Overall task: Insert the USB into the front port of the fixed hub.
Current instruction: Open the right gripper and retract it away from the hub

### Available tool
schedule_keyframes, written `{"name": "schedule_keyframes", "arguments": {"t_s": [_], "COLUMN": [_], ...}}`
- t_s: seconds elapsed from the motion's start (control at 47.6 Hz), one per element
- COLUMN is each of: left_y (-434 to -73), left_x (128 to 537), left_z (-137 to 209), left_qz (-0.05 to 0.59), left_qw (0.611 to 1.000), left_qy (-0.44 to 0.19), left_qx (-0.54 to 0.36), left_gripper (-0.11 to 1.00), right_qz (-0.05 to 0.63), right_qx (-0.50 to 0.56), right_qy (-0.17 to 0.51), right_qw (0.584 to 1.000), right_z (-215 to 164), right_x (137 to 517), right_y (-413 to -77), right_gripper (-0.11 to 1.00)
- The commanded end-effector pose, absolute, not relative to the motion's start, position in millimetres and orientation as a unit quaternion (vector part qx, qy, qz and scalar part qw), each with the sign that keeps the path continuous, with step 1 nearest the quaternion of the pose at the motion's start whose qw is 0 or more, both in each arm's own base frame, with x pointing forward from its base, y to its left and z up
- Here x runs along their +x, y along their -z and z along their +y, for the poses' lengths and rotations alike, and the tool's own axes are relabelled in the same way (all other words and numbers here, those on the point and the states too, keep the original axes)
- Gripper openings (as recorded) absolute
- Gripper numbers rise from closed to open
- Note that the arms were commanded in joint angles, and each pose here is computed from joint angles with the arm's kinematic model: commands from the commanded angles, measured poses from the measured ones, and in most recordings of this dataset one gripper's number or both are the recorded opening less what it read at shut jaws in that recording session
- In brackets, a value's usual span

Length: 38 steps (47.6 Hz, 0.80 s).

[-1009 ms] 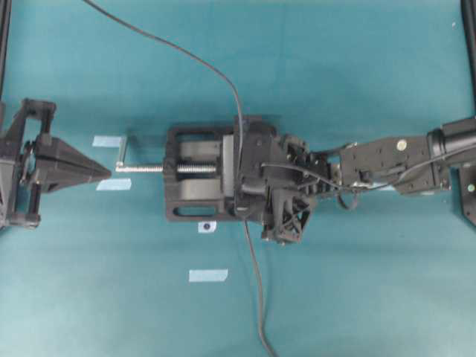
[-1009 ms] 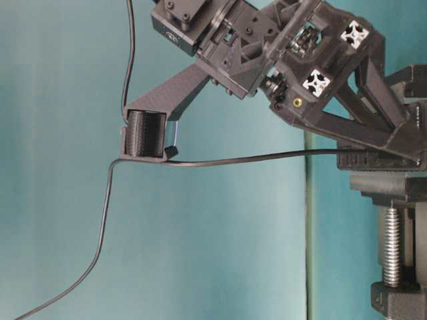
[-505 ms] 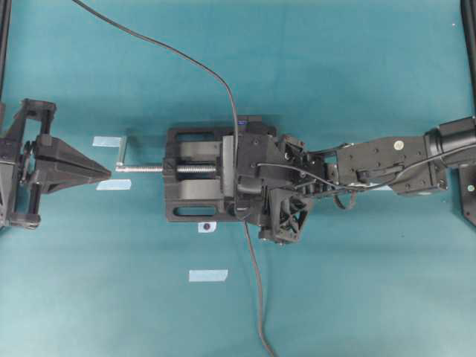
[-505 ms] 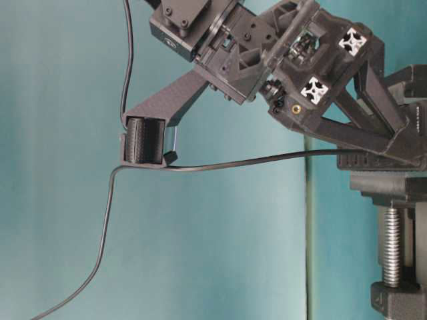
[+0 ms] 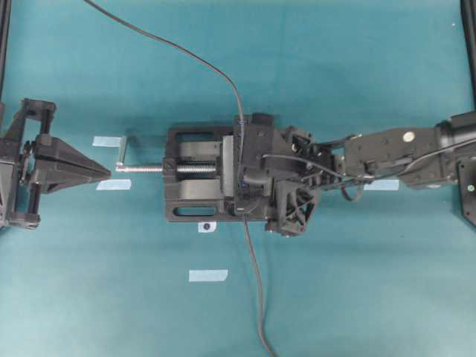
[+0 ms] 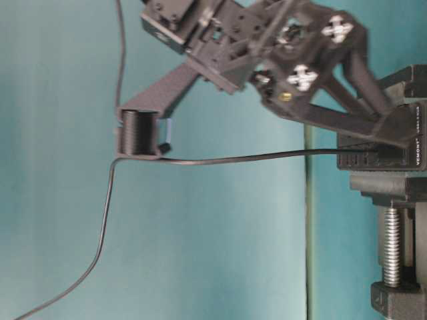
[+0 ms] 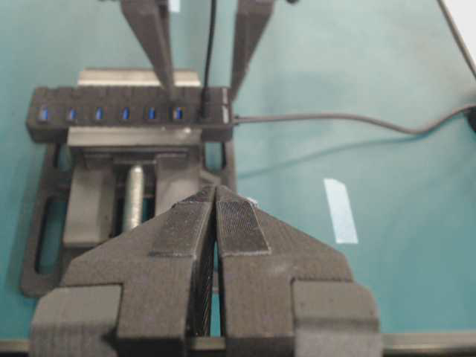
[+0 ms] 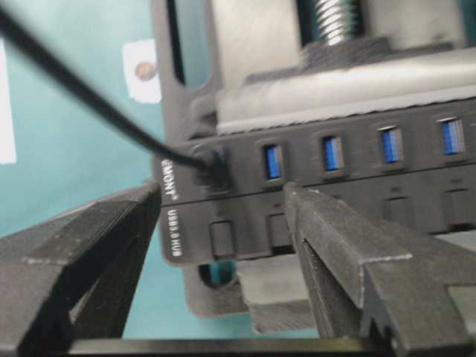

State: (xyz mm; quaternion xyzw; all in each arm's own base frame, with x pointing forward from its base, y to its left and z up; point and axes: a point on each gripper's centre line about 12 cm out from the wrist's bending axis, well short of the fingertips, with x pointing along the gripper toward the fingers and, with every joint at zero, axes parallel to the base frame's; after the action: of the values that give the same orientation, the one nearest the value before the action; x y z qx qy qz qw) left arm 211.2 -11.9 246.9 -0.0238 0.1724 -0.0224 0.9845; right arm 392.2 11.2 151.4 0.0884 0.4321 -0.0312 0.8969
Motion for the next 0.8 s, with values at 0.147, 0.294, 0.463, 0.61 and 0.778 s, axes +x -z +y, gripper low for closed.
{"name": "schedule_keyframes", "arguments": {"t_s": [0.147,0.294,0.463,0.61,0.778], "left_y": [-250,-252,-254,-250,-249], "left_x": [213,209,203,201,201], "left_z": [-12,-12,-11,-13,-14], "left_qz": [0.166,0.159,0.147,0.152,0.153], "left_qw": [0.986,0.987,0.989,0.988,0.988], "left_qy": [0.023,0.023,0.024,0.028,0.03], "left_qx": [-0.022,-0.022,-0.022,-0.022,-0.023], "left_gripper": [0.0,0.0,0.0,0.0,0.0], "right_qz": [0.399,0.394,0.385,0.373,0.359], "right_qx": [0.093,0.094,0.095,0.096,0.098], "right_qy": [0.03,0.03,0.029,0.028,0.03], "right_qw": [0.912,0.914,0.918,0.923,0.928], "right_z": [10,10,9,9,6], "right_x": [386,380,374,368,360], "right_y": [-177,-182,-189,-199,-205], "right_gripper": [0.77,0.77,0.77,0.77,0.77]}}
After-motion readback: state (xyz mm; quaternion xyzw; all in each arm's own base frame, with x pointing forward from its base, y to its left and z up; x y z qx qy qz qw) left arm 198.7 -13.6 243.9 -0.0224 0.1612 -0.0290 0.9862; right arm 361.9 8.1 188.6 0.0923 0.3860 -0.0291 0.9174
